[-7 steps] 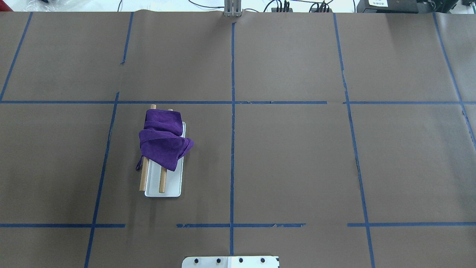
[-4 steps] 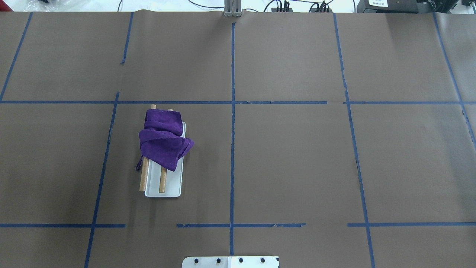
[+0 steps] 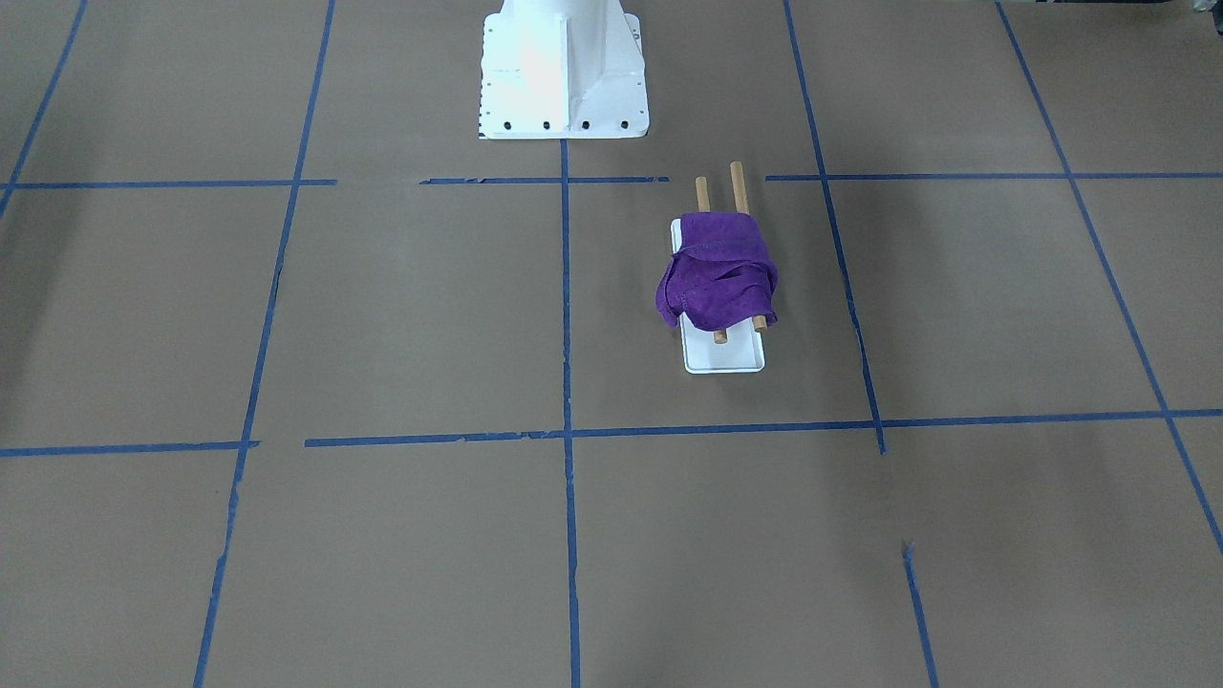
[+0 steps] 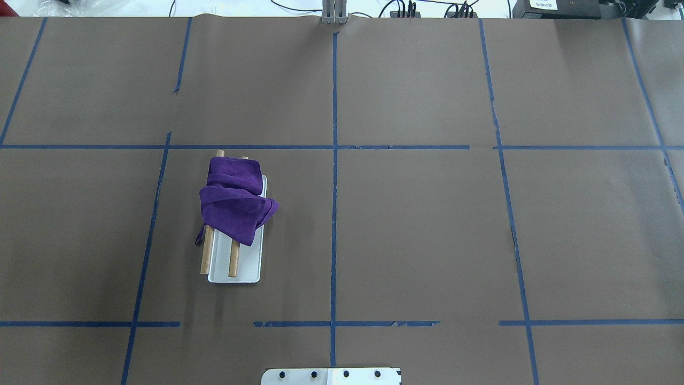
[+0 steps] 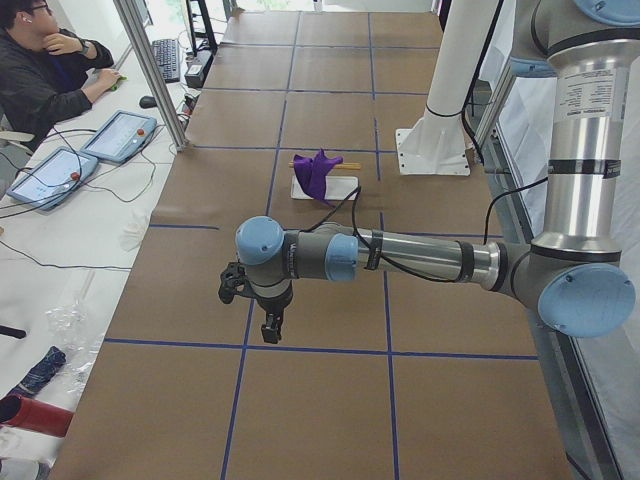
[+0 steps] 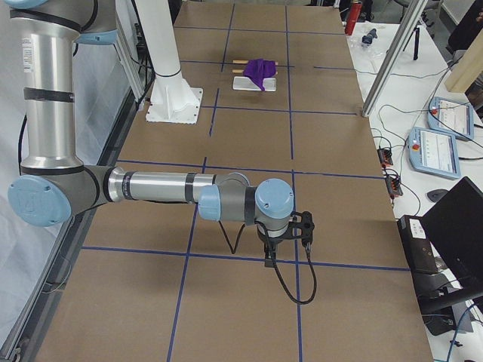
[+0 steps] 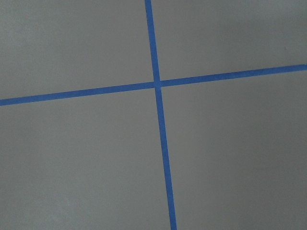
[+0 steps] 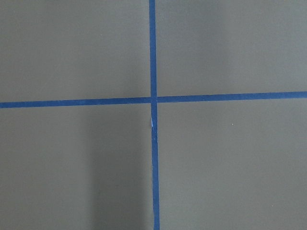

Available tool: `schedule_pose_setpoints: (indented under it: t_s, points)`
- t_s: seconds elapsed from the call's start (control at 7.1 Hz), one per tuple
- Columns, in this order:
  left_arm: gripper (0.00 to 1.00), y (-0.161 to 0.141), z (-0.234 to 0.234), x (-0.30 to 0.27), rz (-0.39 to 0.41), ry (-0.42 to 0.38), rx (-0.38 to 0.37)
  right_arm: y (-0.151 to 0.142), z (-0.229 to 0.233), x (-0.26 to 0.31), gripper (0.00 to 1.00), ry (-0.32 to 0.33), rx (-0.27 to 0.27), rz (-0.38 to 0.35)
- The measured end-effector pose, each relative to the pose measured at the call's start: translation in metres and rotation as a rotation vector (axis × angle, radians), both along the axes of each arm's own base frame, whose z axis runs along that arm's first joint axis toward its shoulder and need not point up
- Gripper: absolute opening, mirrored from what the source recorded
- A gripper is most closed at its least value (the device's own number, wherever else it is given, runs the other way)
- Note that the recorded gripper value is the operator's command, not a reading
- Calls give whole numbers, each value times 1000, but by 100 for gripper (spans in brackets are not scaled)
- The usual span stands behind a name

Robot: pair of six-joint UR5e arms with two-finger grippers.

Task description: Hang towel on rack

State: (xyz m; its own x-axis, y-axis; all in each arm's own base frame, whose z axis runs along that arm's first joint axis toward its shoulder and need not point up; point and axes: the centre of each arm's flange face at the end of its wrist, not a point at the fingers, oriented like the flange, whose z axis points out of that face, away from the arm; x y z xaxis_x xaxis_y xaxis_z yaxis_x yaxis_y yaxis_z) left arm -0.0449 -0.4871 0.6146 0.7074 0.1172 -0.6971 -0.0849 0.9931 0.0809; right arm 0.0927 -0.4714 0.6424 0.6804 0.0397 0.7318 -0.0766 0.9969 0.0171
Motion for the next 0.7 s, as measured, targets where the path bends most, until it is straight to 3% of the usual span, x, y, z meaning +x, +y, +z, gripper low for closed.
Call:
schedule_pose_setpoints:
  t_s: [0.7]
  points:
    - [100, 0, -2, -4, -7, 0, 4, 0, 2, 0, 100, 4, -2, -1]
